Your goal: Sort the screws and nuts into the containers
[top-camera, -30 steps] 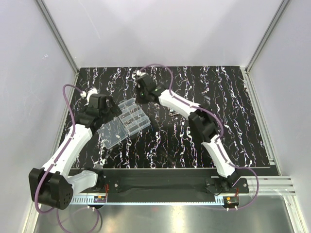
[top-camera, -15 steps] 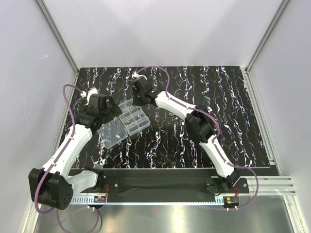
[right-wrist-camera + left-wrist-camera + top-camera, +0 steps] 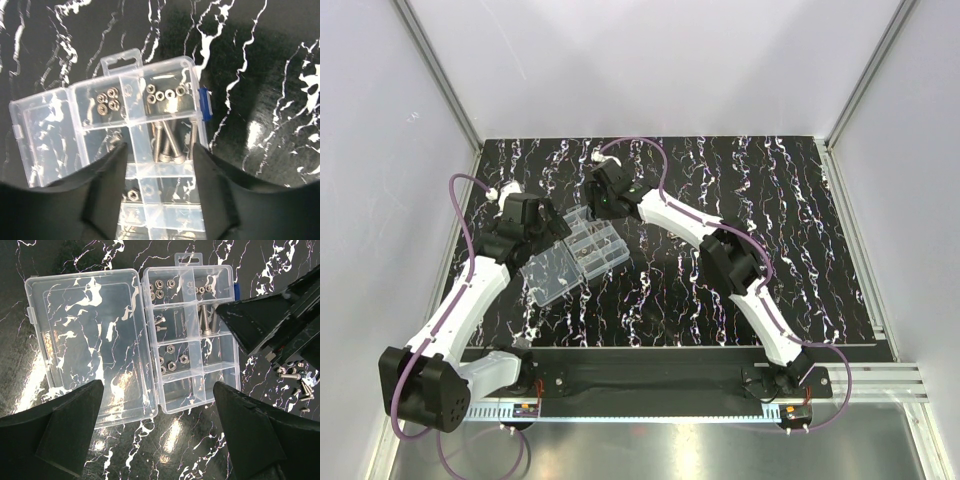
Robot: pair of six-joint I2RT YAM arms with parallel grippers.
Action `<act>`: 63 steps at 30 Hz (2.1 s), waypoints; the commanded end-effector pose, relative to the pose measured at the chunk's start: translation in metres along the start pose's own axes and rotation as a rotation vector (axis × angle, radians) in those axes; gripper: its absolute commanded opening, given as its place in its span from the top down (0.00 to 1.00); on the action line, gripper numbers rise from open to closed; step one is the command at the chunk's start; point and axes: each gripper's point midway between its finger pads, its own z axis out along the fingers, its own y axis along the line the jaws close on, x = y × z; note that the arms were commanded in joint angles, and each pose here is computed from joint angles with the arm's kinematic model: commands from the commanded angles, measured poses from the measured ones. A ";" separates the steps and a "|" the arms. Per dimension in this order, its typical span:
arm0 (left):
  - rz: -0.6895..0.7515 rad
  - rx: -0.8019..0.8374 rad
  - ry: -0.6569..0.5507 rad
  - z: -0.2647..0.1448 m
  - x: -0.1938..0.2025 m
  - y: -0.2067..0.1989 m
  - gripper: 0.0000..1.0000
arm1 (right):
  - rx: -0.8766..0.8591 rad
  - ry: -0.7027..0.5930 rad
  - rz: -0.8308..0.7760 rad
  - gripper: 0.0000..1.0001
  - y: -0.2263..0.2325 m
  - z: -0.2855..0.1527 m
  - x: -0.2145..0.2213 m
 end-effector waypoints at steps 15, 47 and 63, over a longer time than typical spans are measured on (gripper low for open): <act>0.049 0.159 -0.010 -0.004 -0.002 -0.031 0.01 | 0.569 -0.061 0.333 0.28 -0.230 -0.214 0.024; 0.052 0.137 0.003 0.001 0.000 -0.028 0.01 | 0.719 0.027 0.452 0.60 -0.274 -0.149 0.097; 0.052 0.128 0.000 0.000 -0.001 -0.027 0.01 | 0.763 0.106 0.443 1.00 -0.282 -0.146 0.122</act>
